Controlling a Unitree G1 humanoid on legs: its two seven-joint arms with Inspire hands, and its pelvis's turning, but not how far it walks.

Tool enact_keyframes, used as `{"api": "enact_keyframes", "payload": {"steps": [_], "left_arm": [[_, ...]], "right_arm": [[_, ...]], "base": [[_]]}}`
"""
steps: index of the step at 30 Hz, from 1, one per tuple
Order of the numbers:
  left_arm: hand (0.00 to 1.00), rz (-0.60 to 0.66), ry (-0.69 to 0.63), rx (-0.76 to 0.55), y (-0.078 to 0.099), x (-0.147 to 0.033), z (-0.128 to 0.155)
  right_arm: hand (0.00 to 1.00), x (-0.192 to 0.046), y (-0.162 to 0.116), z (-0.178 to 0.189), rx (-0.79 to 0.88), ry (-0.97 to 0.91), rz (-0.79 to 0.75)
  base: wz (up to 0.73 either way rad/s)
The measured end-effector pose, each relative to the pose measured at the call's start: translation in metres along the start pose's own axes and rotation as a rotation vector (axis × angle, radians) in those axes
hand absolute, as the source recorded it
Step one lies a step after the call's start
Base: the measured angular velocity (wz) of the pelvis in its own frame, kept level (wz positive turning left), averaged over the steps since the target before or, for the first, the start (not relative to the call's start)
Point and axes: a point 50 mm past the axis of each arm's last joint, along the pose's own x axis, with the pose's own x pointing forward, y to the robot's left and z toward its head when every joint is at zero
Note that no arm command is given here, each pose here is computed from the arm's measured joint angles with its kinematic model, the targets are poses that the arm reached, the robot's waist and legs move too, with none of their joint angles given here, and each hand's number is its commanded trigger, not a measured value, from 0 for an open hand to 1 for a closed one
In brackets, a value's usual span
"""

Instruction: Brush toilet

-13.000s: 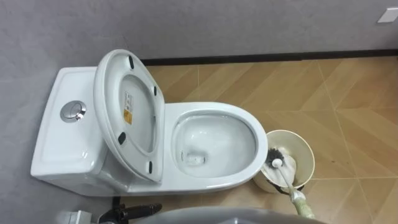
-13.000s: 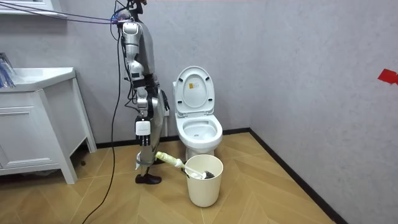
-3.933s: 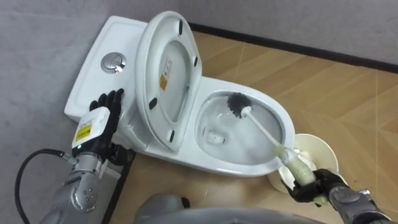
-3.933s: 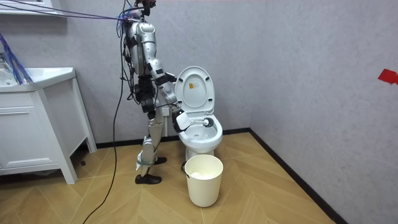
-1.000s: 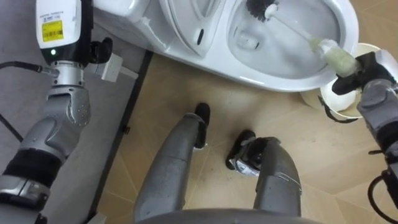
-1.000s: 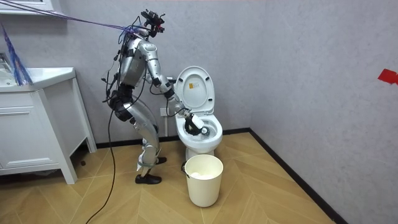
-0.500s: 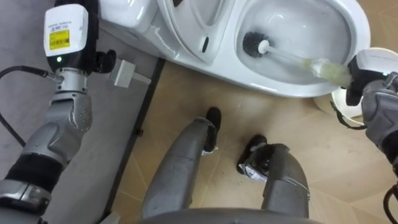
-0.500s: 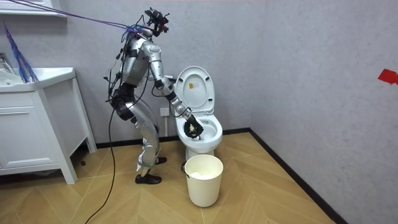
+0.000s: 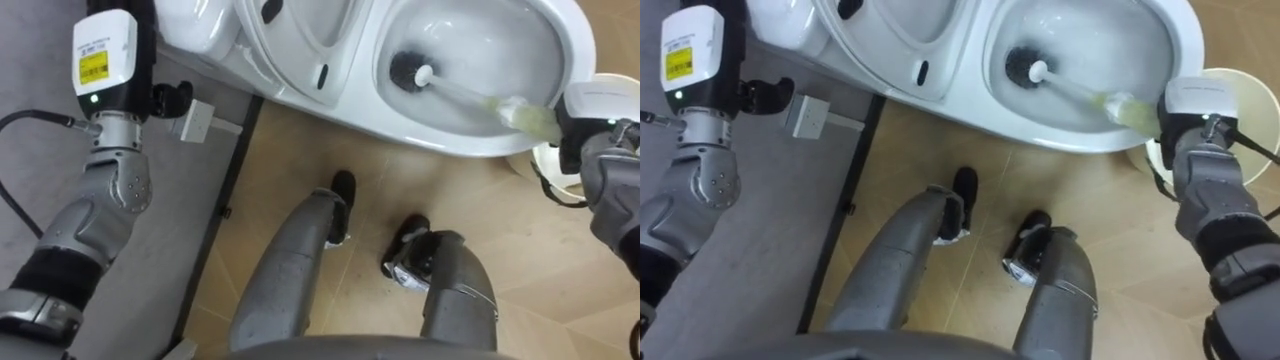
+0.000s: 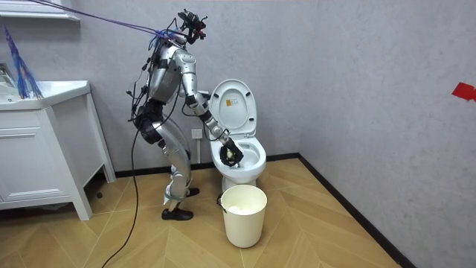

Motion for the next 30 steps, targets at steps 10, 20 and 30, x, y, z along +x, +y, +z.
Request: {"api": "enact_keyframes", "payload": {"steps": [10,20,30], "left_arm": [[0.0,0.057,-0.027,-0.017,0.006,0.003,0.006],[0.0,0.152,-0.032,-0.026,0.013,0.006,0.005],[0.0,0.145,-0.027,-0.007,0.011,0.003,0.0]], "right_arm": [[1.0,0.003,0.02,0.003,0.696,0.131,0.192],[1.0,0.007,0.011,0.021,1.128,0.112,0.211],[1.0,0.006,0.013,0.024,1.196,0.118,0.222]], "base": [[0.0],[-0.06],[0.03]]}}
